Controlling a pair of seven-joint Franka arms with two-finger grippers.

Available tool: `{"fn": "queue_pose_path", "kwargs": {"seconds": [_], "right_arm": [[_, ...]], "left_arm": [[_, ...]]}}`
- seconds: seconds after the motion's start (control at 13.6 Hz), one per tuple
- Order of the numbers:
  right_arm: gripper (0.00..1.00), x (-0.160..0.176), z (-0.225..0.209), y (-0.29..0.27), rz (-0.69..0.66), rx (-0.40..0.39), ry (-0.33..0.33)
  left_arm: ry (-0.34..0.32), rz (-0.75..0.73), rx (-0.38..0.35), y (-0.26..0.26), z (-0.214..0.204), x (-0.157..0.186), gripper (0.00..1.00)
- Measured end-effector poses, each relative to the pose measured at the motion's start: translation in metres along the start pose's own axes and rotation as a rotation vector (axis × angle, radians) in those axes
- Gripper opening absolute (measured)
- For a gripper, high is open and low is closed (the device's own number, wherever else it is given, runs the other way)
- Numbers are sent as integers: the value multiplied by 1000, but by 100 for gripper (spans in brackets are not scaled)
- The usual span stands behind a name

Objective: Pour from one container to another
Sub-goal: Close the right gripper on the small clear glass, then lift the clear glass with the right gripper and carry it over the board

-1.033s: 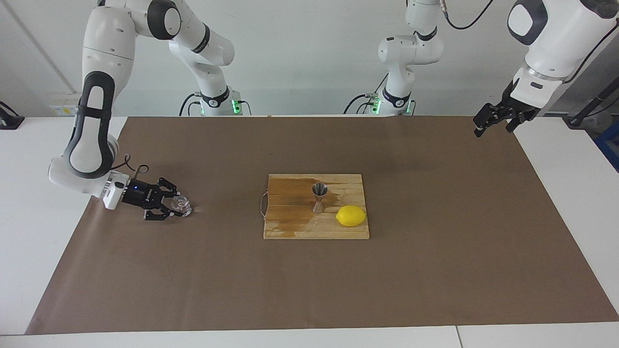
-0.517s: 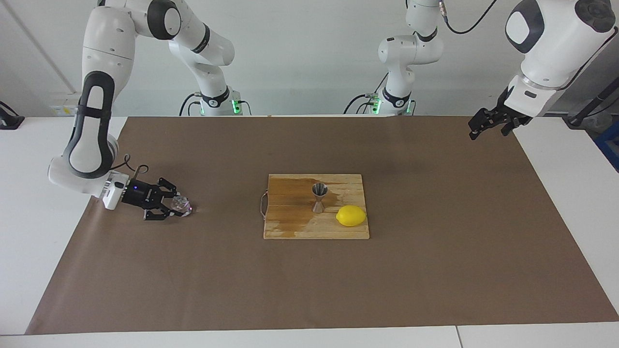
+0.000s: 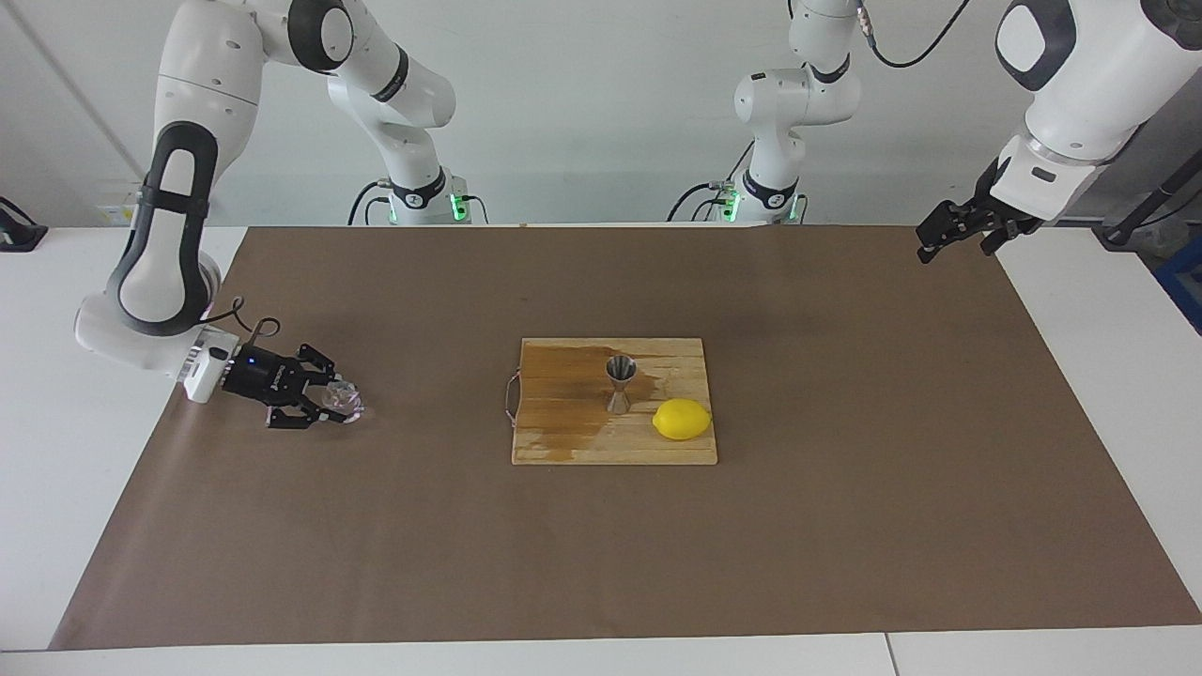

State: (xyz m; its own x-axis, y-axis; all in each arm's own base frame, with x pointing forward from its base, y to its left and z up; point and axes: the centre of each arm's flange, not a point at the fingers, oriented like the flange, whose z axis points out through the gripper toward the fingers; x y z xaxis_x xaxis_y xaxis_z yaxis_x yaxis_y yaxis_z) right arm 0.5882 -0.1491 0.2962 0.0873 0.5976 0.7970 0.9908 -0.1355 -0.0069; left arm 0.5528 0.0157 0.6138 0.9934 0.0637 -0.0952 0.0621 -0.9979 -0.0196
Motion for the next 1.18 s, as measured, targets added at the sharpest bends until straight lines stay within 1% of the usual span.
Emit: {"fn": "queue_pose_path", "kwargs": {"seconds": [0.22, 0.37, 0.74, 0.96, 1.18], "right_arm": [[49, 48, -1, 4, 20, -5, -11], [49, 81, 10, 7, 40, -7, -27], [49, 155, 56, 10, 73, -9, -69], [49, 190, 85, 4, 44, 13, -79], [49, 212, 107, -2, 5, 39, -82]], "left_arm": [[21, 6, 0, 3, -9, -2, 100], [27, 8, -1, 4, -11, -3, 100], [39, 8, -1, 4, -12, -1, 100], [39, 3, -1, 1, -12, -1, 100], [37, -1, -2, -1, -11, -1, 100]]}}
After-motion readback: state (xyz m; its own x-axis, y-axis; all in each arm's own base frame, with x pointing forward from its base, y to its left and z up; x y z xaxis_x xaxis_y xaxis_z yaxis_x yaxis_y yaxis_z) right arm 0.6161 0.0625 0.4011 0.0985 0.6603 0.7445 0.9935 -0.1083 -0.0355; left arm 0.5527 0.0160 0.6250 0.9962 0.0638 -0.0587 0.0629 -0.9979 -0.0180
